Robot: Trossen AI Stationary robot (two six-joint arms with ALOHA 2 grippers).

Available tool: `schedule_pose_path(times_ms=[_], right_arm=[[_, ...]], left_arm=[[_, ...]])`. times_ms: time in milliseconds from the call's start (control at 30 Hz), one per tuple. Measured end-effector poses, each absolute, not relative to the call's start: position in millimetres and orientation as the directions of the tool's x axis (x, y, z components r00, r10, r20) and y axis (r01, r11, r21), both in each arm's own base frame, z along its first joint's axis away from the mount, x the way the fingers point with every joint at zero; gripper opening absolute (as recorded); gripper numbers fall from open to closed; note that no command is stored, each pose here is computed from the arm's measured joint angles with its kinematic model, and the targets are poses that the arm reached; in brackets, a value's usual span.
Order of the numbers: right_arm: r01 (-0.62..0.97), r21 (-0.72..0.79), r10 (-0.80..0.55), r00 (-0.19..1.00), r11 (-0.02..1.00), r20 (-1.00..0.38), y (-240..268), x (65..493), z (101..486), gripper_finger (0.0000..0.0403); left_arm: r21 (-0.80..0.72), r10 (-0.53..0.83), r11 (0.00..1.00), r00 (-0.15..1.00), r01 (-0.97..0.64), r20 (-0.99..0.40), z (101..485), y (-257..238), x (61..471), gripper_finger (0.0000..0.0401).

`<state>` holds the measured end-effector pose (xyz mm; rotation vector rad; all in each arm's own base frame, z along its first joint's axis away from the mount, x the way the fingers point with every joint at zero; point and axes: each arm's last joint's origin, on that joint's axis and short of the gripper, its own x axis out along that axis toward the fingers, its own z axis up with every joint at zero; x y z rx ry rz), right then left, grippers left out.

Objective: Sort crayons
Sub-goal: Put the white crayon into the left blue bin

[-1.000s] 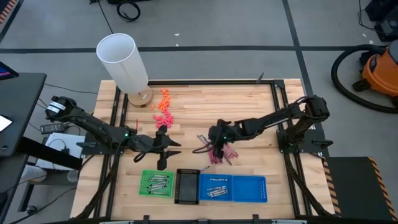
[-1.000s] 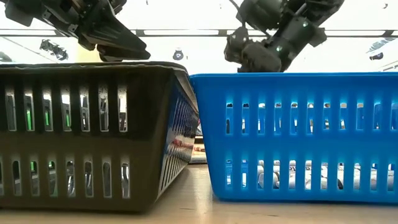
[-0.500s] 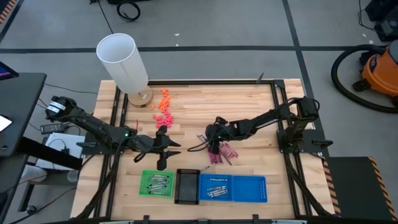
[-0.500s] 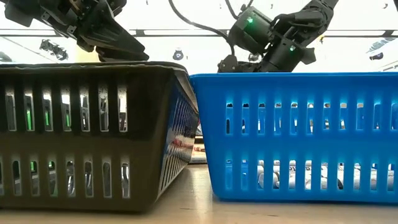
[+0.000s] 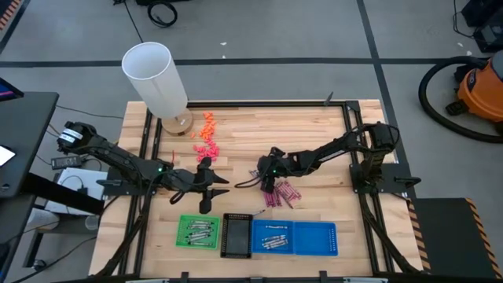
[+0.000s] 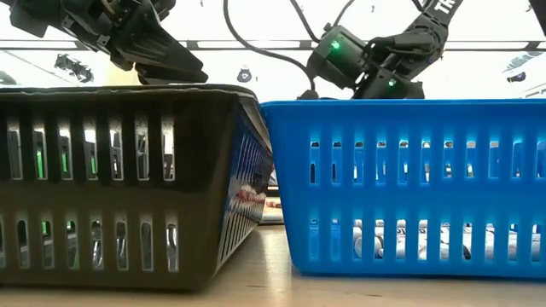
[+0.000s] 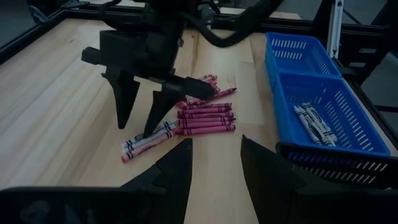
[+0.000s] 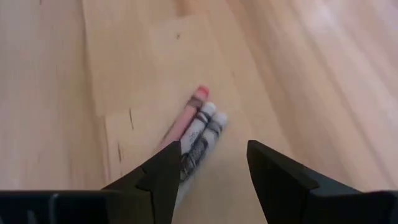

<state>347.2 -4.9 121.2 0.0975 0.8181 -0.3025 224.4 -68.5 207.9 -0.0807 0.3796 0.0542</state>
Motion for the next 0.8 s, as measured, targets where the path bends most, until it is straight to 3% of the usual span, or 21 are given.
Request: schedule_pose_path(times_ms=[567,800], right_arm=[[0.331,0.026,-0.177,0.567,0.943,-0.805,-35.2,338.8,116.8,0.0190],[0.286,0.024,-0.139,0.537,0.958,-0.832,-38.5,335.1,115.7,0.0154]], left_arm=[[-0.064,0.041,0.995,0.925,-0.071,-0.379,207.2,-68.5,224.0,0.0146],[-0.075,0.042,0.994,0.911,-0.079,-0.410,204.1,-68.2,222.7,0.0146]])
